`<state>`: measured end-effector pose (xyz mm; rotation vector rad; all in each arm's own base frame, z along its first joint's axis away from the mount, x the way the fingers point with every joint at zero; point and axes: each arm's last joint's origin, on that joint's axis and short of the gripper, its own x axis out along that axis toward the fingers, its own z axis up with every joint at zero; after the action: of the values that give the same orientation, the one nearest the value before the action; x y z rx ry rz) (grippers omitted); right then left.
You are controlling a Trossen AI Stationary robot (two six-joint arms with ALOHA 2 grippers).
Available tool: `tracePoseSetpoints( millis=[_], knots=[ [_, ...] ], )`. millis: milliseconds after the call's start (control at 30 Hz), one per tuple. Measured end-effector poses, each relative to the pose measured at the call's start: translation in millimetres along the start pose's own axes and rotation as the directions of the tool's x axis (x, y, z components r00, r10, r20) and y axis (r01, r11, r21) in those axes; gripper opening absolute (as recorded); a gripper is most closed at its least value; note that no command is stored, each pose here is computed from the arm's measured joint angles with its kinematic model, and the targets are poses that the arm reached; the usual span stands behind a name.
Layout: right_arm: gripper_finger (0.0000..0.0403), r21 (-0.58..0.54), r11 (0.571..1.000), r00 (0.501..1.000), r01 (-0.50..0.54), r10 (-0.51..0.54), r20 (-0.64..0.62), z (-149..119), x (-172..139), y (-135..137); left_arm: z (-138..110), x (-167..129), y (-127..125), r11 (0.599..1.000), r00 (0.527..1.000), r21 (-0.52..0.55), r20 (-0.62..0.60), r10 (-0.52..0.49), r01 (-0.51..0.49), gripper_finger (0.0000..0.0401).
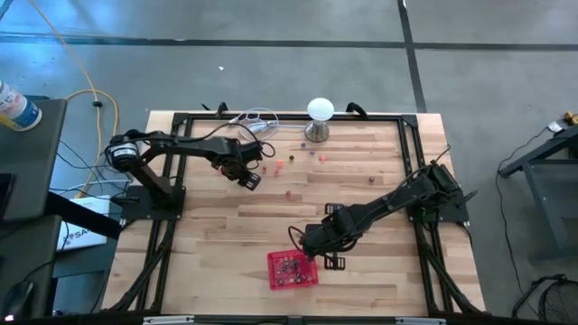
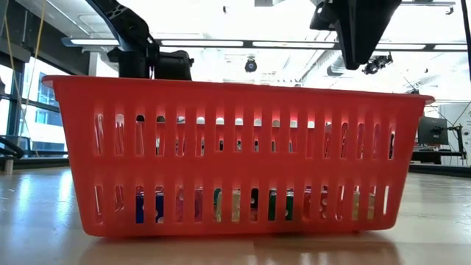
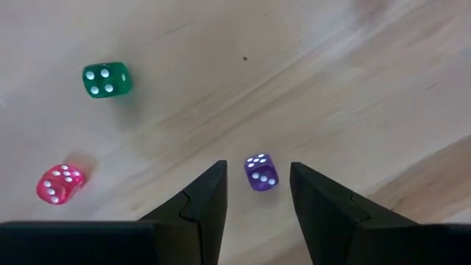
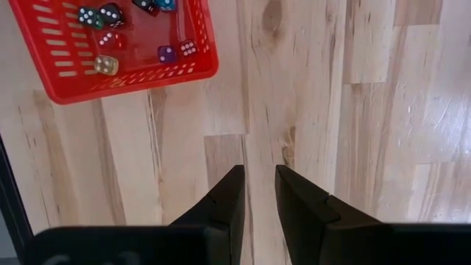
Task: Pick & Place Dice
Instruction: Put the purple dice into the red bin
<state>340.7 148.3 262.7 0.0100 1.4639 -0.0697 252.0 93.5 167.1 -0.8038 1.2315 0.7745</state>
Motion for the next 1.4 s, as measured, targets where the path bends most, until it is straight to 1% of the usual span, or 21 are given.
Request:
tracePoseSetpoints(
  millis=[167,267,400,633,733,1033,1200,1267,1333,1400],
  knots=[
    [0.0066,-0.006,1.000,1.000,0.001,-0.001,-0.003,-0.1,0.0,-0.4,0.0,12.4,-1.3,1.000,0.999,-0.017,-0.053,0.006,-0.007,0.0142],
    [0.0066,-0.007,1.000,1.000,0.003,-0.003,-0.006,-0.4,0.0,-0.5,0.5,16.2,-2.4,1.000,0.998,-0.018,-0.064,0.011,-0.013,0.0142],
    [0.0066,-0.008,1.000,1.000,0.006,-0.006,-0.012,-1.1,0.0,-0.8,0.5,16.3,-2.6,1.000,0.998,-0.016,-0.050,0.025,-0.026,0.0142],
    [0.0066,-0.009,1.000,1.000,0.007,-0.007,-0.015,-1.3,0.0,-0.9,0.5,15.9,-2.8,1.000,0.999,-0.016,-0.048,0.017,-0.018,0.0138],
    [0.0066,-0.009,1.000,1.000,0.007,-0.007,-0.015,-1.3,0.0,-0.9,0.4,16.1,-2.6,1.000,0.999,-0.016,-0.049,0.018,-0.019,0.0122],
    [0.0066,-0.018,1.000,1.000,0.003,-0.003,-0.007,-0.6,0.0,-0.5,-1.2,16.3,-4.0,1.000,0.998,-0.013,-0.056,0.013,-0.014,0.0043],
    [0.0066,-0.019,1.000,1.000,-0.001,0.001,-0.004,-0.4,0.0,0.1,-3.7,16.4,-8.4,1.000,0.999,0.004,-0.051,0.005,-0.005,0.0040],
    [0.0066,-0.022,1.000,1.000,-0.003,0.003,-0.004,-0.8,-0.1,1.2,-4.9,13.7,-9.6,1.000,0.998,0.011,-0.055,-0.015,0.016,0.0040],
    [0.0066,-0.027,1.000,1.000,-0.004,0.004,-0.004,-1.8,-0.3,3.2,-8.1,7.4,-13.8,0.996,0.993,0.021,-0.080,-0.089,0.091,0.0040],
    [0.0066,-0.026,1.000,1.000,-0.008,0.008,-0.004,-2.9,-0.6,5.5,-16.0,-7.1,-19.3,0.981,0.980,0.071,-0.101,-0.171,0.179,0.0040]
  ],
)
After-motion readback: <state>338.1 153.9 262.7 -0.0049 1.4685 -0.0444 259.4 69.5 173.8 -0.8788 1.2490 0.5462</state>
